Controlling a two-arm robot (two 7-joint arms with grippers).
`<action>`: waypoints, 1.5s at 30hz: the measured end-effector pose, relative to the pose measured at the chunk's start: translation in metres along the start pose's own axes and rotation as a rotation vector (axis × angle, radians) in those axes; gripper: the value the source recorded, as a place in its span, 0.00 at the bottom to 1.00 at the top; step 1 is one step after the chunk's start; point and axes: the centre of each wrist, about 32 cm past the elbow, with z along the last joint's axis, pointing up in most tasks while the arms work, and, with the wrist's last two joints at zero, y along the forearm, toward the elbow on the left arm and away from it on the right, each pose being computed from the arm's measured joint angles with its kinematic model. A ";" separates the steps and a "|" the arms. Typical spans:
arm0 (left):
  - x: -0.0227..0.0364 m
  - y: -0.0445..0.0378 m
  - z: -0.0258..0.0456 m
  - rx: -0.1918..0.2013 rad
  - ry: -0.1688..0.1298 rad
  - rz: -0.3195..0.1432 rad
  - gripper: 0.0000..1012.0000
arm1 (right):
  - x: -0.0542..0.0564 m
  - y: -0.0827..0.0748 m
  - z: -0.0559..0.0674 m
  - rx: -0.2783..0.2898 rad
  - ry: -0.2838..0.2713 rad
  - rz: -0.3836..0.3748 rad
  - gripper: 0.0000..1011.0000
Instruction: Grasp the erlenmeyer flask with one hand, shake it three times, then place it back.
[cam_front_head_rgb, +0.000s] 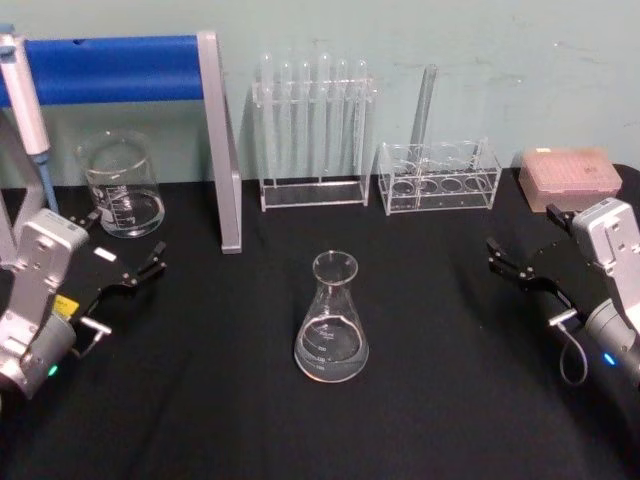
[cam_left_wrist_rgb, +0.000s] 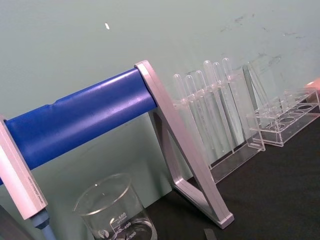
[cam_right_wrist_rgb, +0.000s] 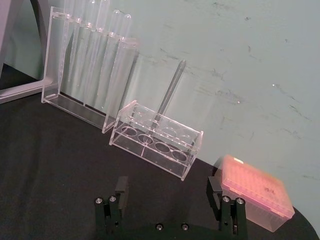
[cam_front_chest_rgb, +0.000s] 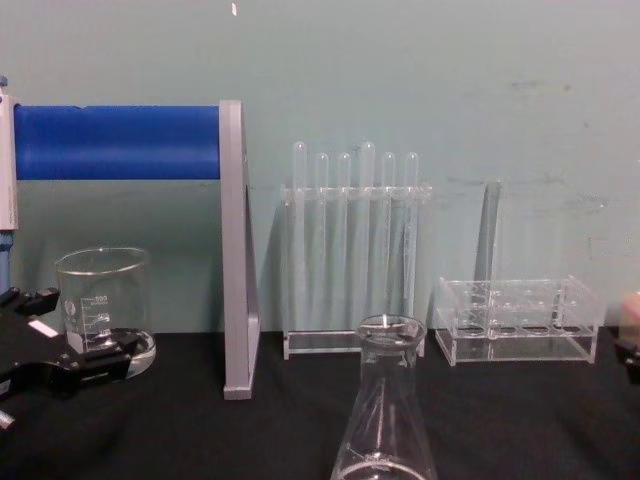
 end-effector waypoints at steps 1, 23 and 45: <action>0.0000 0.0000 0.0000 0.000 0.000 0.000 0.99 | 0.000 0.000 0.000 0.000 0.000 0.000 0.99; 0.0000 0.0000 0.0000 0.000 0.000 0.000 0.99 | 0.004 -0.002 0.000 0.012 0.003 0.008 0.99; 0.0000 0.0000 0.0000 0.000 0.000 0.000 0.99 | 0.022 -0.038 0.001 0.137 0.126 0.309 0.99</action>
